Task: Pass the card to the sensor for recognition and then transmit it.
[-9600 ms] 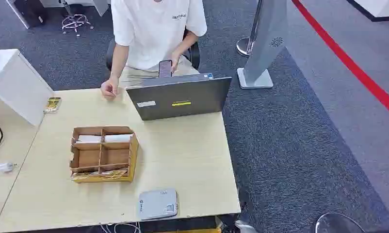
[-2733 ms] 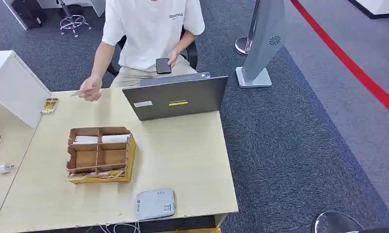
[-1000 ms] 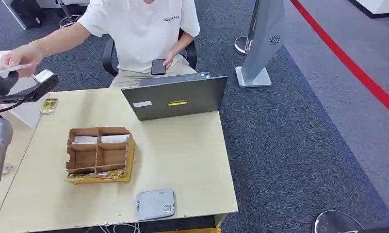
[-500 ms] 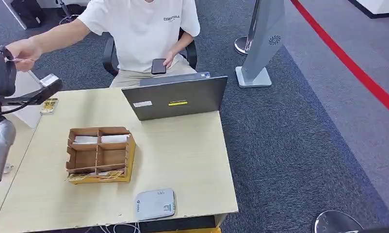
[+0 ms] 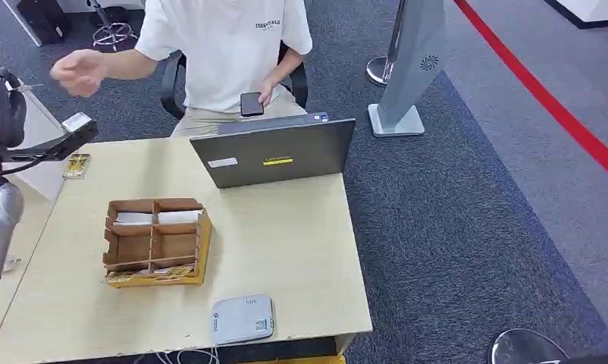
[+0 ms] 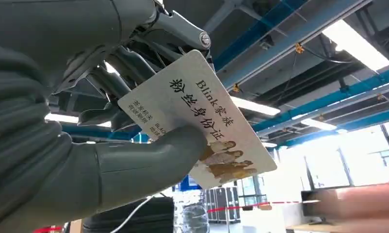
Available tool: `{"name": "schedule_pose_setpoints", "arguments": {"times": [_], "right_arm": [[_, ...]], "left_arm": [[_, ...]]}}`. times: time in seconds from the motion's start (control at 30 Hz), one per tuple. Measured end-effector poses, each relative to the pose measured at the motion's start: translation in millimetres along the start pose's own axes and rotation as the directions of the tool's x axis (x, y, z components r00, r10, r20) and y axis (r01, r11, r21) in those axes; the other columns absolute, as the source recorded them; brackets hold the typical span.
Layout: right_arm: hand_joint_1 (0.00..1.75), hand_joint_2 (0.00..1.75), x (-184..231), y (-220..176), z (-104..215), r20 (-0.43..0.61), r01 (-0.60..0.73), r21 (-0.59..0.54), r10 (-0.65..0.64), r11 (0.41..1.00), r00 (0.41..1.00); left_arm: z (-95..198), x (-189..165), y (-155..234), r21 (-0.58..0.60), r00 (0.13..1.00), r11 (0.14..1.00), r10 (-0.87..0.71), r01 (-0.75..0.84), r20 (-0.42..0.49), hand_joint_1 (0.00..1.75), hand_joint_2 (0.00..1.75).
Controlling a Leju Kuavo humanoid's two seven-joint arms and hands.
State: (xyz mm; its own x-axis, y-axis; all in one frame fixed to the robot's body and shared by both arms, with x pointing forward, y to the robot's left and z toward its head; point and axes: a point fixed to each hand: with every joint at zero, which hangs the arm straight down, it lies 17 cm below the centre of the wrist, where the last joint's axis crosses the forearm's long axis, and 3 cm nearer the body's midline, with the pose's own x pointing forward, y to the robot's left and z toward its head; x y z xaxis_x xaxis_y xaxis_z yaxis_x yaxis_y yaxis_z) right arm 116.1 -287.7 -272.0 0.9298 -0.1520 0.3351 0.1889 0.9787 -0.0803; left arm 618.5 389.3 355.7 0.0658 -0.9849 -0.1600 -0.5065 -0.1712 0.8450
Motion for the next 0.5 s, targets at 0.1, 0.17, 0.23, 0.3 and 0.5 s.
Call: {"name": "schedule_pose_setpoints", "arguments": {"times": [0.1, 0.17, 0.23, 0.3, 0.5], "right_arm": [[0.00, 1.75, -0.3, -0.4, 0.0, -0.001, 0.007, -0.002, -0.007, 1.000, 1.000], [0.00, 1.75, -1.5, -0.8, 0.1, -0.003, 0.012, -0.004, -0.012, 1.000, 1.000], [0.00, 1.75, -3.2, -1.6, 0.3, -0.008, 0.020, -0.008, -0.021, 1.000, 1.000], [0.00, 1.75, -3.7, -2.2, 0.4, -0.007, 0.027, -0.010, -0.027, 1.000, 1.000], [0.00, 1.75, -7.6, -2.9, 0.9, -0.013, 0.029, -0.012, -0.029, 1.000, 0.999]], "left_arm": [[2.6, 10.3, -3.9, -0.010, 0.999, 1.000, 0.028, -0.027, 0.021, 1.75, 1.75], [13.6, 32.9, -8.0, -0.017, 0.996, 0.998, 0.061, -0.060, 0.059, 1.75, 1.75], [32.6, 71.5, -13.5, -0.040, 0.988, 0.994, 0.105, -0.101, 0.117, 1.75, 1.75], [56.1, 107.8, -18.8, -0.064, 0.977, 0.989, 0.141, -0.132, 0.162, 1.75, 1.75], [82.9, 153.3, -7.1, -0.062, 0.954, 0.980, 0.198, -0.189, 0.223, 1.75, 1.75]]}}
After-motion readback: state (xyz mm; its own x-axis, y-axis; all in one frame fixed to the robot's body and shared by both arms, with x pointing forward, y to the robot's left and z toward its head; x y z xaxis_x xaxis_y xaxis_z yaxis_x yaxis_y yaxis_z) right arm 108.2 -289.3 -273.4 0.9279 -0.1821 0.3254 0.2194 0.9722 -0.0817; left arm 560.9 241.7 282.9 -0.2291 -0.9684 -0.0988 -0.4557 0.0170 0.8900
